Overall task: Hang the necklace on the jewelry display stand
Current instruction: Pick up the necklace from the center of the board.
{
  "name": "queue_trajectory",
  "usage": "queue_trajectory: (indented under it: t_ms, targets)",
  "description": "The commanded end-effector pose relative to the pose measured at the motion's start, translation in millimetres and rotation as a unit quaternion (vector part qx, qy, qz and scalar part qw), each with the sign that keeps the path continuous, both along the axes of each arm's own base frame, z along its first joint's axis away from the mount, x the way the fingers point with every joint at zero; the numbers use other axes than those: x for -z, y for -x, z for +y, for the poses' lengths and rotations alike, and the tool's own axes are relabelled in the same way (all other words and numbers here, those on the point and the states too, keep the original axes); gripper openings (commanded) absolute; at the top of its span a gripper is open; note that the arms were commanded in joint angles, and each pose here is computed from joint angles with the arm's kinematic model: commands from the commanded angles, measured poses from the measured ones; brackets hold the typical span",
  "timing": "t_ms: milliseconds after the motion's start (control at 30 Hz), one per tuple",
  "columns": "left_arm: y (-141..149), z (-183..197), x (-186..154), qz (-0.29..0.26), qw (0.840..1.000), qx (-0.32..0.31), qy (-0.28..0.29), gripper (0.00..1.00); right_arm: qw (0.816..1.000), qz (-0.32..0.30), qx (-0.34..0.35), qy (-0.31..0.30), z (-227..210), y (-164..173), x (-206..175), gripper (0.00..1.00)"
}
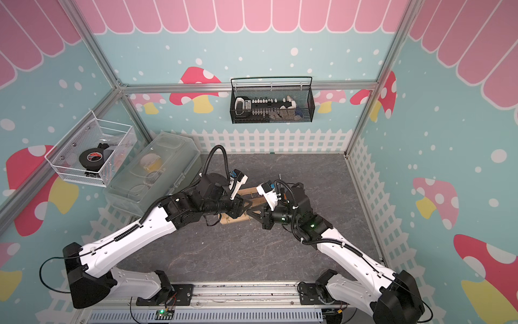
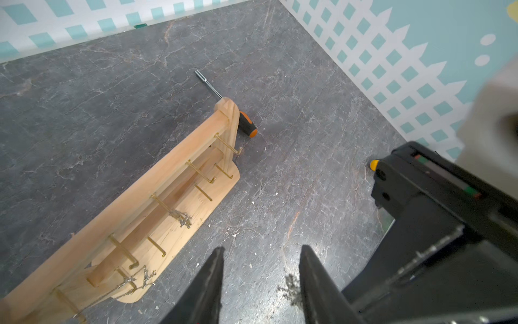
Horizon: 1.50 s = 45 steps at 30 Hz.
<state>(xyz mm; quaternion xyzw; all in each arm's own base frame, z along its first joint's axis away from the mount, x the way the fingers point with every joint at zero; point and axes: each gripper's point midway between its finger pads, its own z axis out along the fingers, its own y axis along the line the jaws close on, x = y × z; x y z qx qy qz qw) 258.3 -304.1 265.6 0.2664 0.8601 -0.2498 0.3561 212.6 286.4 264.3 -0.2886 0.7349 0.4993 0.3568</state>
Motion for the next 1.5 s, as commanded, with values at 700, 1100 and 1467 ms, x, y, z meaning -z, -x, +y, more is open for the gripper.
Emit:
queue_trajectory:
  t_ms: [700, 1100, 1467]
  targets:
    - [27, 0, 19, -0.036, 0.993, 0.041, 0.102, 0.40, 0.994, 0.058, 0.088, -0.020, -27, -48, -25, 0.00]
    - [17, -25, 22, -0.098, 0.988, 0.013, 0.115, 0.44, 0.990, 0.062, 0.127, -0.007, -41, -45, -37, 0.00]
    - [5, -30, 10, -0.133, 0.983, -0.013, 0.123, 0.43, 0.989, 0.063, 0.134, -0.006, -45, -43, -39, 0.00]
